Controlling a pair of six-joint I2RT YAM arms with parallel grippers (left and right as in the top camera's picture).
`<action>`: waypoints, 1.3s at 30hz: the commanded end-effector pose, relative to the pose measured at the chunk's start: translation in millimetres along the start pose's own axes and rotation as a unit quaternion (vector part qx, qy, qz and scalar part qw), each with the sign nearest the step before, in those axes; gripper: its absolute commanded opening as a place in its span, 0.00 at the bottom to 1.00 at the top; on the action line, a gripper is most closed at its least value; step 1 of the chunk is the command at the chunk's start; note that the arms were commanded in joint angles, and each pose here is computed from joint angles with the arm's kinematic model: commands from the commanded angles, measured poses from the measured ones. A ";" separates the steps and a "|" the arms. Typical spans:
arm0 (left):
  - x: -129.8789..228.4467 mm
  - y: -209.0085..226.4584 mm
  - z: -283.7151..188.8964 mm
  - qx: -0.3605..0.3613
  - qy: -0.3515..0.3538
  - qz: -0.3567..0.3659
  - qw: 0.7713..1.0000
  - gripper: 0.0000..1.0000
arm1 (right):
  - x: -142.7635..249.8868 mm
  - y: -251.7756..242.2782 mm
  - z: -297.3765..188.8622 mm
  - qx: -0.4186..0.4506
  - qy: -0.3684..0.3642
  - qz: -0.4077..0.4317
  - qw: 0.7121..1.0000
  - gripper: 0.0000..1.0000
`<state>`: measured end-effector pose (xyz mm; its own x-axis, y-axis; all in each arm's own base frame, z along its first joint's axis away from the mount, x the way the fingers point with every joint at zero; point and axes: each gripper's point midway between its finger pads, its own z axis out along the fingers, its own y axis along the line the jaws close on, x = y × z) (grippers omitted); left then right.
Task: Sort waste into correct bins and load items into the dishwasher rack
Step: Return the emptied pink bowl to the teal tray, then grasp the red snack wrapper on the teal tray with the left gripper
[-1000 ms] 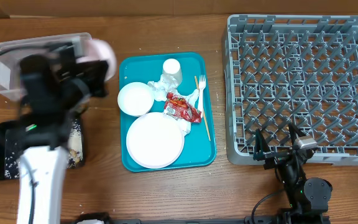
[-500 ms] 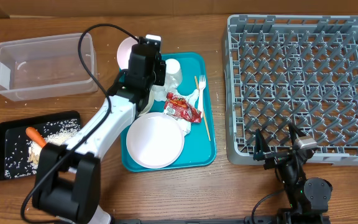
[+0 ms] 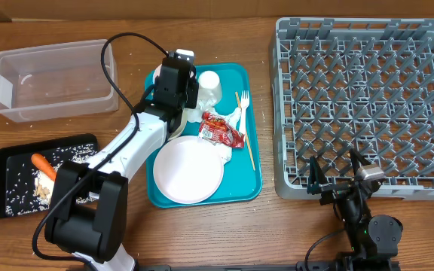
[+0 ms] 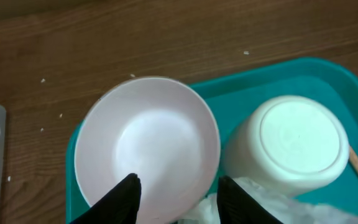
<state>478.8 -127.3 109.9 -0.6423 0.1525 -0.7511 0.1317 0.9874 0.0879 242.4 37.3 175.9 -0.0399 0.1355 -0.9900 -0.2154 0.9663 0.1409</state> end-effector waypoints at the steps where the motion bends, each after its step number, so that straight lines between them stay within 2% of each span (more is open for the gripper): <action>1: -21.4 8.5 -24.4 -0.007 -0.020 0.005 1.000 0.45 | 1.6 0.5 0.1 -0.001 -0.002 -0.004 1.000 1.00; 2: -23.2 7.9 -31.6 -0.004 -0.020 0.003 1.000 0.46 | 1.6 0.5 0.1 -0.001 -0.002 -0.004 1.000 1.00; 4: -26.1 1.5 -49.2 0.015 -0.018 0.001 1.000 0.54 | 1.6 0.5 0.1 -0.001 -0.002 -0.004 1.000 1.00; 5: -25.9 -13.8 -66.0 0.059 -0.012 0.006 0.998 0.72 | 1.6 0.5 0.1 -0.001 -0.002 -0.004 1.000 1.00; 8: -21.3 -43.8 -88.0 0.146 0.001 0.012 0.989 1.00 | 1.6 0.5 0.1 -0.001 -0.002 -0.004 1.000 1.00; 15: 1.2 -95.7 -115.2 0.313 0.052 0.010 0.948 1.00 | 1.6 0.5 0.1 -0.001 -0.002 -0.004 1.000 1.00; 18: 3.4 -103.8 -119.4 0.336 0.056 0.010 0.940 1.00 | 1.6 0.5 0.1 -0.001 -0.002 -0.004 1.000 1.00; 24: 35.3 -95.6 -106.0 0.272 0.123 -0.005 0.954 1.00 | 1.6 0.5 0.1 -0.001 -0.002 -0.004 1.000 1.00; 27: 58.0 -94.9 -93.3 0.219 0.155 0.021 0.963 1.00 | 1.6 0.5 0.1 -0.001 -0.002 -0.004 1.000 1.00; 32: 67.0 -95.0 -74.3 0.165 0.155 0.049 0.973 1.00 | 1.6 0.5 0.1 -0.001 -0.002 -0.004 1.000 1.00; 36: 76.6 -72.8 -50.8 0.082 0.161 0.058 0.982 1.00 | 1.6 0.5 0.1 -0.001 -0.002 -0.004 1.000 1.00; 39: 81.3 -65.2 -44.1 0.055 0.166 0.052 0.983 1.00 | 1.6 0.5 0.1 -0.001 -0.002 -0.004 1.000 1.00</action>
<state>371.5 -199.0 79.9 -0.8161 0.3140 -0.4852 0.3808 0.9237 -0.0426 242.4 37.3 175.9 -0.0400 0.1358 -0.9899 -0.2154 0.9663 0.1413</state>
